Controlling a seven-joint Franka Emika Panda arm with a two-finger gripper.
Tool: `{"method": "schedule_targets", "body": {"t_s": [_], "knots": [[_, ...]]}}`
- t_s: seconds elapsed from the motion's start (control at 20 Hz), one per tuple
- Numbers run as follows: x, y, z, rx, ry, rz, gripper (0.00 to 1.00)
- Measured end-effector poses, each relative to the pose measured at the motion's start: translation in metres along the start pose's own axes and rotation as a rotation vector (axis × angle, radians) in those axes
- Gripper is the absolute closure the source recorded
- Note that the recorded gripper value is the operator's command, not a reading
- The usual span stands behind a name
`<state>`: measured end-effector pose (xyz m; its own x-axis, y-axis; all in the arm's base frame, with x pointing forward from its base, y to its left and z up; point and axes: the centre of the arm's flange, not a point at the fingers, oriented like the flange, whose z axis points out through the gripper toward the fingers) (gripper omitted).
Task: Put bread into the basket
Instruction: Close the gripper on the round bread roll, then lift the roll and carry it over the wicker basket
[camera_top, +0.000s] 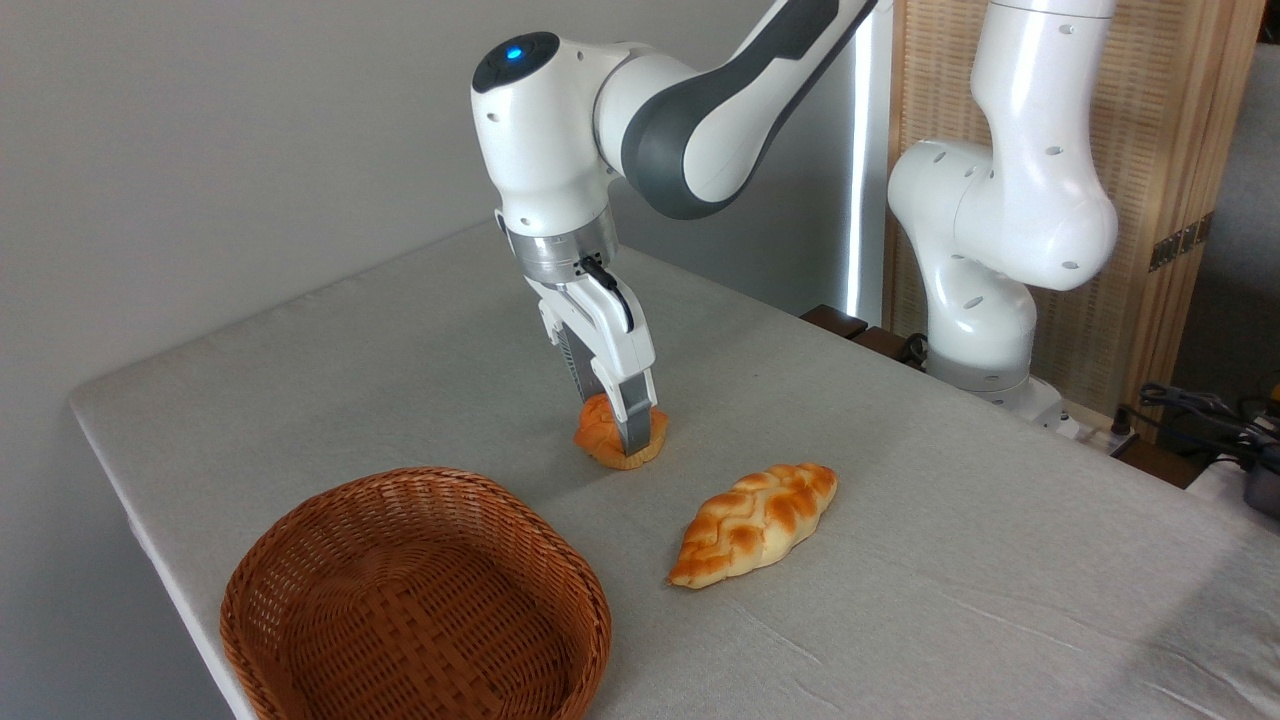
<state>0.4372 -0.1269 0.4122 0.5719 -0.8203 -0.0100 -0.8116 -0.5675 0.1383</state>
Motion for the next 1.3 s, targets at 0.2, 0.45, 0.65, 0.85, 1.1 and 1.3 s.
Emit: {"method": "schedule_targets", "body": {"t_s": [0.2,0.45,0.65,0.85,1.1,1.3], "knots": [[0.0,0.0,0.0,0.0,0.0,0.001,0.91],[0.002,-0.001,-0.003,0.003,0.004,0.006,0.91],[0.01,-0.007,-0.039,-0.012,0.003,0.007,0.89],[0.011,-0.038,-0.11,0.006,0.056,-0.029,0.84],[0.039,-0.093,-0.148,0.049,0.13,-0.065,0.77],[0.046,-0.149,-0.151,0.126,0.2,-0.114,0.61]]}}
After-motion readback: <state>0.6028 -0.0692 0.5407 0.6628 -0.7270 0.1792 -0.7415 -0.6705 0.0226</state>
